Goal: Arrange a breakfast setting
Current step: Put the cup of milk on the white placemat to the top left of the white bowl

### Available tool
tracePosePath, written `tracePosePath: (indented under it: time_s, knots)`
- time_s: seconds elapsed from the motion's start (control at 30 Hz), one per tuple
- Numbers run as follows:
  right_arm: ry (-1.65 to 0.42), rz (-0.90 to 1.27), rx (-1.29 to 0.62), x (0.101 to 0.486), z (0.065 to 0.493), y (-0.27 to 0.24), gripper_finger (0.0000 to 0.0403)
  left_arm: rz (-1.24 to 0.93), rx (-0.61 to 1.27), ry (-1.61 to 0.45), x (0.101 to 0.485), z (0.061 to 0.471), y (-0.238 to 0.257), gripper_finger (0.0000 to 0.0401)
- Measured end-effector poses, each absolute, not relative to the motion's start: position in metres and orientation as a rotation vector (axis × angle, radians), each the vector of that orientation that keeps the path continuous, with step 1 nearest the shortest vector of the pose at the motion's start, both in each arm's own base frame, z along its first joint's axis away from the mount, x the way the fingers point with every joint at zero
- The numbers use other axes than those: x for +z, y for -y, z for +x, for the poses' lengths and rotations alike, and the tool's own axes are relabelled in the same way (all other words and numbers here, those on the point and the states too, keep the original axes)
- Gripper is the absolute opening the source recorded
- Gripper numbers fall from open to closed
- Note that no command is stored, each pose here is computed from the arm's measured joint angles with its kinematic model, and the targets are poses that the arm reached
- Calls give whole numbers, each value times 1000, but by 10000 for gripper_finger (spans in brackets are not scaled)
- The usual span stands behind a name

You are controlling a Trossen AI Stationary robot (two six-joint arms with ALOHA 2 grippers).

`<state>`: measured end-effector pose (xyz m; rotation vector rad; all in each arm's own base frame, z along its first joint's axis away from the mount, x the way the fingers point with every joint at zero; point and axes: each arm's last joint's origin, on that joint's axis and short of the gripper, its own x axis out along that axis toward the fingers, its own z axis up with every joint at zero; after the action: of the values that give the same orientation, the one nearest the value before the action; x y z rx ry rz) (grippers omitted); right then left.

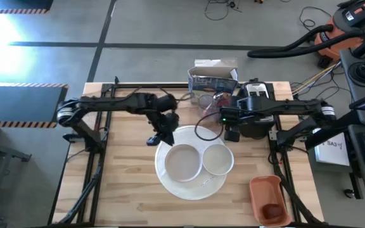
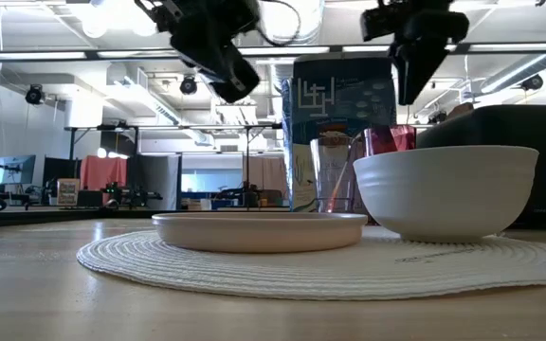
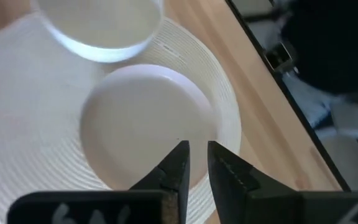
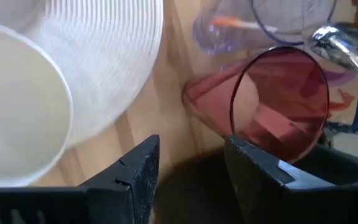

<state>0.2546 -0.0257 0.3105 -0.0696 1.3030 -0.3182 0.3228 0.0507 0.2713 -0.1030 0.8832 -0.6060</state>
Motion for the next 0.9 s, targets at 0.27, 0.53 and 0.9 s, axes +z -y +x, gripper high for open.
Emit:
tracePosePath:
  time_s: [0.27,0.53,0.9]
  knots:
    - [-1070,-73,-321,306,244,25,173,-9,-337,-424,253,271,-45,38]
    - [-1048,-125,-291,304,248,26,162,252,67,108,232,235,-47,38]
    - [-1042,-51,-341,302,248,28,155,190,130,70,210,246,-51,38]
